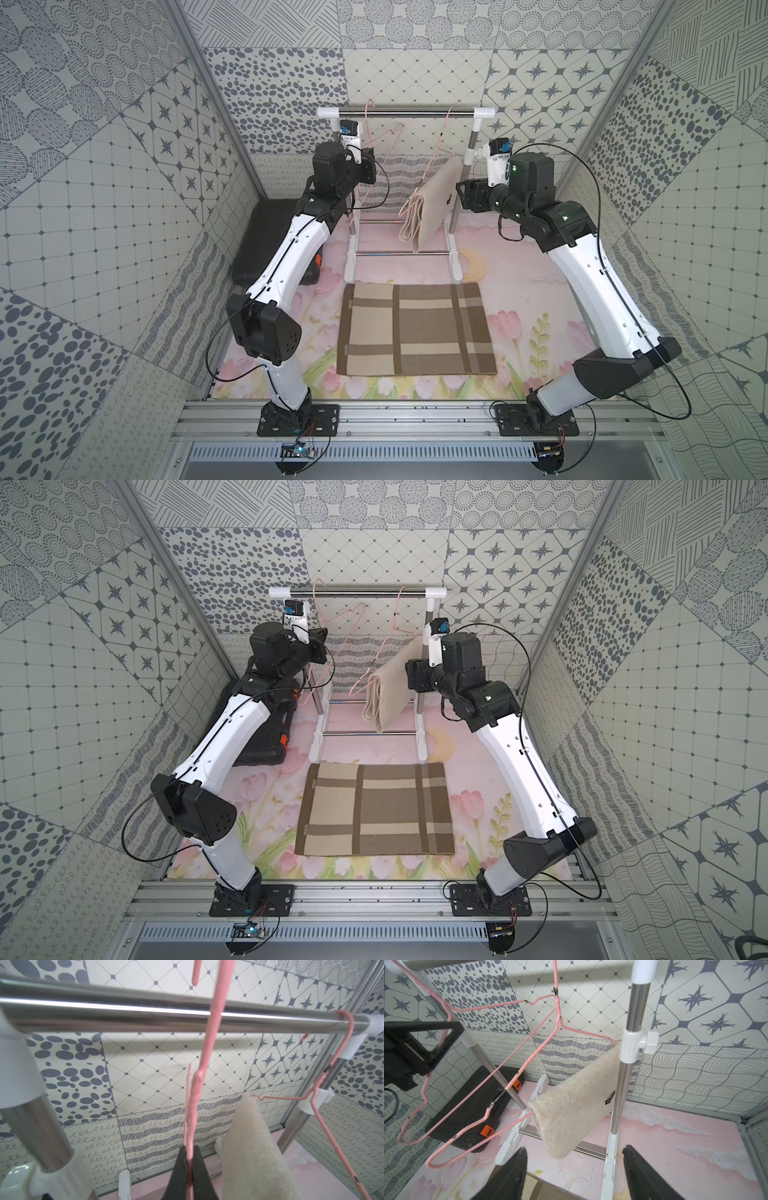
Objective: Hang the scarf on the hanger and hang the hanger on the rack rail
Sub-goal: Pick up the hanger from the clothesline.
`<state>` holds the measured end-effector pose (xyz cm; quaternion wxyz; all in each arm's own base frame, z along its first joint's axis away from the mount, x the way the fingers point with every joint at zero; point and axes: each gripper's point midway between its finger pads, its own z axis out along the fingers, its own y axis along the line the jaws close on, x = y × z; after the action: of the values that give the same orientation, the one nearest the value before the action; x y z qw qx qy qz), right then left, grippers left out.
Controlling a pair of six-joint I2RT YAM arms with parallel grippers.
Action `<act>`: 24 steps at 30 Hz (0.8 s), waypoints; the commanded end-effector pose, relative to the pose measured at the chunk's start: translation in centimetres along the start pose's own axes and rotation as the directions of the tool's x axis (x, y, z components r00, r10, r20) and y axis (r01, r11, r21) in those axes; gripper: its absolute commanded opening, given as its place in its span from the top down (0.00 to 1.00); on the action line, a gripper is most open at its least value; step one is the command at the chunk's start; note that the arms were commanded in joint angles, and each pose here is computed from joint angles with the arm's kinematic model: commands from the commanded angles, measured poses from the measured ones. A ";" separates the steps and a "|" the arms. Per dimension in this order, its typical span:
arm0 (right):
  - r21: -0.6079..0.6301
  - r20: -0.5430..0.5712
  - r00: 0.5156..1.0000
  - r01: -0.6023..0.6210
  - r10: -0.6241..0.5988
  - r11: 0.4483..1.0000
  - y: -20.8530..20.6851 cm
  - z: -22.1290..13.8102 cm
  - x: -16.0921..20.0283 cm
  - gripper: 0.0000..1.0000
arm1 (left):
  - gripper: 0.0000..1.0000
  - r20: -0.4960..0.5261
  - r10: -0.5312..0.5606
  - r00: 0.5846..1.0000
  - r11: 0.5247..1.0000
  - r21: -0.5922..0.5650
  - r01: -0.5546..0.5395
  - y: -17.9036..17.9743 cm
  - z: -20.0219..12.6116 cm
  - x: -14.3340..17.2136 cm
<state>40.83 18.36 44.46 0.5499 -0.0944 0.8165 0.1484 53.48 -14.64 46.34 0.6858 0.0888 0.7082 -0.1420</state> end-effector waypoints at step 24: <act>0.117 -0.429 0.844 -0.302 0.322 0.946 -3.5 -0.7 24.5 0.03 | 1.00 0.058 -0.750 0.659 0.616 -0.301 0.728 1.9 -26.0 17.2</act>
<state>32.83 14.88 22.97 0.3415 -0.0175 0.9267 0.1560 31.35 -7.19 37.96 0.6330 -0.1376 0.7197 -0.2500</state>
